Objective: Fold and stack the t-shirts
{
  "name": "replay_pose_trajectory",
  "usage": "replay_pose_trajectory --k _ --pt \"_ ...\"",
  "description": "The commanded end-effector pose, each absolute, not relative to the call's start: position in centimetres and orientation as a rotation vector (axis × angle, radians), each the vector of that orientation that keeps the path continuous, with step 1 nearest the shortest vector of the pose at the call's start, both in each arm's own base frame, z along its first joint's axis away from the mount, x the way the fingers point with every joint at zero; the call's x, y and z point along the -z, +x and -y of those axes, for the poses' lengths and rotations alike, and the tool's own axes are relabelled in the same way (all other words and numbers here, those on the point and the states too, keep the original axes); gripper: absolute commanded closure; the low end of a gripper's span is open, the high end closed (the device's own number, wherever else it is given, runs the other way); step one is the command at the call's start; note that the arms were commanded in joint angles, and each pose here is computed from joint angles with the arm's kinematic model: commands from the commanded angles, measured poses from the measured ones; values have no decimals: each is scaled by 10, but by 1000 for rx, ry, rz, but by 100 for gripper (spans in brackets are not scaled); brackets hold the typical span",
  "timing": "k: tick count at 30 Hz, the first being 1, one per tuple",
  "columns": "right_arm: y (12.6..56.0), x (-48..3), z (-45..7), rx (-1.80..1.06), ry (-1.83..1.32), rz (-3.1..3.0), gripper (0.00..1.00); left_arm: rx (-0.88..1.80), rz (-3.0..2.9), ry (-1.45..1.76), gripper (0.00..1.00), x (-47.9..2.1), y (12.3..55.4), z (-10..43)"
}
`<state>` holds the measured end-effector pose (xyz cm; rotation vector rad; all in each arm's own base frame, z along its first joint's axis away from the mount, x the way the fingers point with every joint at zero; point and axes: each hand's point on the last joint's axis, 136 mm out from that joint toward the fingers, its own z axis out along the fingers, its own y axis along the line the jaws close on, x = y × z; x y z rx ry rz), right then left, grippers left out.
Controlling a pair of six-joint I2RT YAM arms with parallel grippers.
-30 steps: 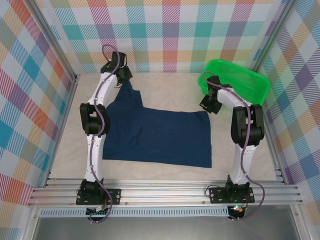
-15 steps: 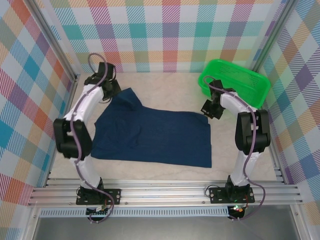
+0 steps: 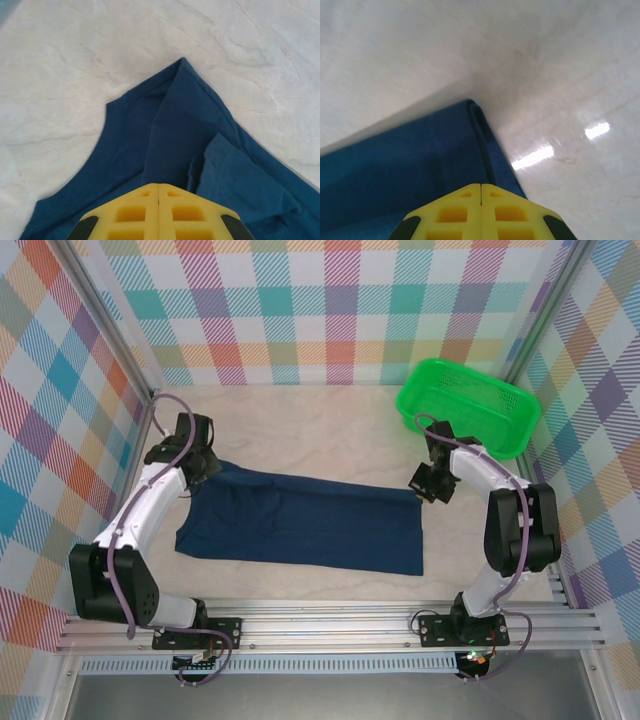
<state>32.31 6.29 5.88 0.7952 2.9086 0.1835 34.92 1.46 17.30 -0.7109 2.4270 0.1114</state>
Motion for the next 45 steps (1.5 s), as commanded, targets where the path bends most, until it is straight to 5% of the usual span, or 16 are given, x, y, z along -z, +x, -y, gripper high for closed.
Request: replay_pose_trajectory --k 1,23,34,45 --pt "308 -59 -60 -174 828 -2922 100 -215 -2382 -792 100 -180 324 -34" --pt "272 -38 -56 -105 854 -2981 100 -387 -2411 -938 100 -130 232 -59" --pt "270 -55 -55 -93 833 -2940 100 -409 -2311 -952 100 -151 231 -67" --pt "257 -30 -51 -20 855 -2993 100 -412 -2380 -1037 100 -112 211 -62"
